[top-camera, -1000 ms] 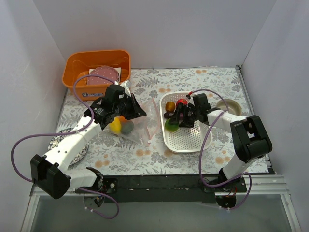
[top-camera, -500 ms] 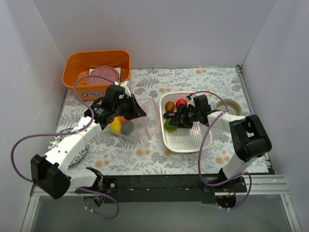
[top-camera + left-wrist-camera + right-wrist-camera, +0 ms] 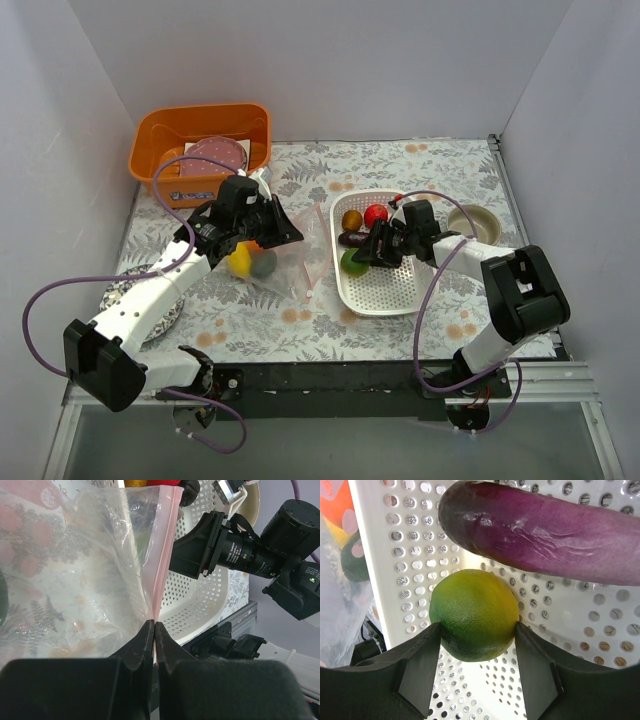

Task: Place the food in the zip-top bag and seal the zipper
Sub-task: Pick up the fake fruit from the bin.

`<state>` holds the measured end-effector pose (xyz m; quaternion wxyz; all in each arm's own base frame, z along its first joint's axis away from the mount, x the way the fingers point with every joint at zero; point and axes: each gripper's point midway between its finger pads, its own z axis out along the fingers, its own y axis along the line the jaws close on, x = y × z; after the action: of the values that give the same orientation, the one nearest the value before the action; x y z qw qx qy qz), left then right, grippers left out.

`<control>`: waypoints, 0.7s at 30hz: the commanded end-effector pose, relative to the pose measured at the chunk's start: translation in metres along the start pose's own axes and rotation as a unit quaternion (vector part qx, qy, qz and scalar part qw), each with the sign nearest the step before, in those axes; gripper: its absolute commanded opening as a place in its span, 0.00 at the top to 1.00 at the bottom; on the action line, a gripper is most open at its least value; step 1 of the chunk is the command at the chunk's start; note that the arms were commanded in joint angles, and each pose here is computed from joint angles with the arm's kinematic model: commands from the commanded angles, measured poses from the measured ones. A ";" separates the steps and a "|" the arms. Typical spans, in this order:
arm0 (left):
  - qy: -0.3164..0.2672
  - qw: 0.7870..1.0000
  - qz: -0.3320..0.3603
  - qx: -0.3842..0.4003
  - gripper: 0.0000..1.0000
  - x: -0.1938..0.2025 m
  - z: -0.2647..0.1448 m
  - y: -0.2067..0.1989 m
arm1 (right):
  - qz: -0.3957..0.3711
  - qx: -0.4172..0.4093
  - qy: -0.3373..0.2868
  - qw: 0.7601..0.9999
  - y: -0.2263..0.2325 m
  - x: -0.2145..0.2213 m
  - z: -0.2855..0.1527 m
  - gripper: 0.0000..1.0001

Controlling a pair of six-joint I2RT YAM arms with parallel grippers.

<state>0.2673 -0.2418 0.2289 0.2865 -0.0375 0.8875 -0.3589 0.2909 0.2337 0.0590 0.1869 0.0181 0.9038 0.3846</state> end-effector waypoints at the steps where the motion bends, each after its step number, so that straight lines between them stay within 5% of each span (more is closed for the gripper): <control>1: -0.009 1.000 0.006 0.000 1.00 -0.003 -0.006 0.000 | -0.012 0.013 -0.005 1.000 -0.003 0.002 -0.007 0.55; 10: -0.002 1.000 0.010 0.004 1.00 0.000 -0.003 0.000 | -0.022 0.040 -0.009 0.999 -0.009 0.006 -0.016 0.54; 21: -0.002 1.000 0.007 0.007 1.00 0.001 -0.003 0.000 | -0.039 0.073 0.012 0.996 -0.024 0.009 -0.013 0.19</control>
<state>0.2658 -0.2416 0.2230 0.2828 -0.0343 0.8895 -0.3572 0.2810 0.2172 0.0565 0.1948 0.0048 0.9187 0.3435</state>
